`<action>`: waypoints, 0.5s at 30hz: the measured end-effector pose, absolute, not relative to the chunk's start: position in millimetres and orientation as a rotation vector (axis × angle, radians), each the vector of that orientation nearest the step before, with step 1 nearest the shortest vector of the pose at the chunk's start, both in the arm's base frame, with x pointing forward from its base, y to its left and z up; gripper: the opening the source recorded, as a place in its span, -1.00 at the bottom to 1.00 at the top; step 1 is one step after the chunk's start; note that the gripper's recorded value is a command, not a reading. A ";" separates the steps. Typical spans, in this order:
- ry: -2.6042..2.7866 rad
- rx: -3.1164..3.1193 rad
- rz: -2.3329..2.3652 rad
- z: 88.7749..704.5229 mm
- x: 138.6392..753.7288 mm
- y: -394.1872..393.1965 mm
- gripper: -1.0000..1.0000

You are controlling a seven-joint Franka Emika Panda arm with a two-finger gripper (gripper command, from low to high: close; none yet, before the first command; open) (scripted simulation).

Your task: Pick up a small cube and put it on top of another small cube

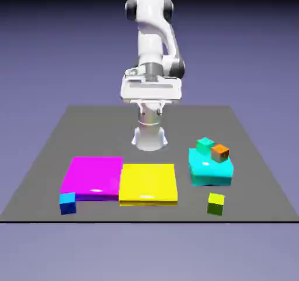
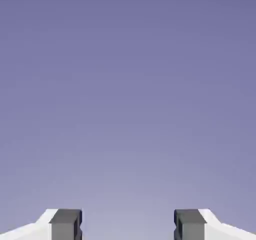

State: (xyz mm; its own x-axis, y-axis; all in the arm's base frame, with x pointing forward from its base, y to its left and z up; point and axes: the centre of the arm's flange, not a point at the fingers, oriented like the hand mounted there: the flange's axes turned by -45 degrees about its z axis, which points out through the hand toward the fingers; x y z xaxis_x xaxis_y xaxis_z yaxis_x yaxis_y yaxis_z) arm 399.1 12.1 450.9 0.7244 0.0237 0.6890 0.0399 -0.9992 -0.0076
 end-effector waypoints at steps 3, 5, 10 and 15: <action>0.015 -2.883 -0.991 430.0 422.2 32.8 0.00; 0.058 -2.880 -0.883 414.2 436.2 48.2 0.00; 0.163 -2.893 -0.623 369.2 465.3 91.3 0.00; 0.257 -2.934 -0.390 318.3 483.5 140.8 0.00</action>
State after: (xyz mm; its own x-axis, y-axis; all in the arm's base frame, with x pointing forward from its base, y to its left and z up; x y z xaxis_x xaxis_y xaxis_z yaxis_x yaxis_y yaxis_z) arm 483.5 140.8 318.3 0.9510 -0.1919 0.2426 -0.1472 -0.9706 -0.1905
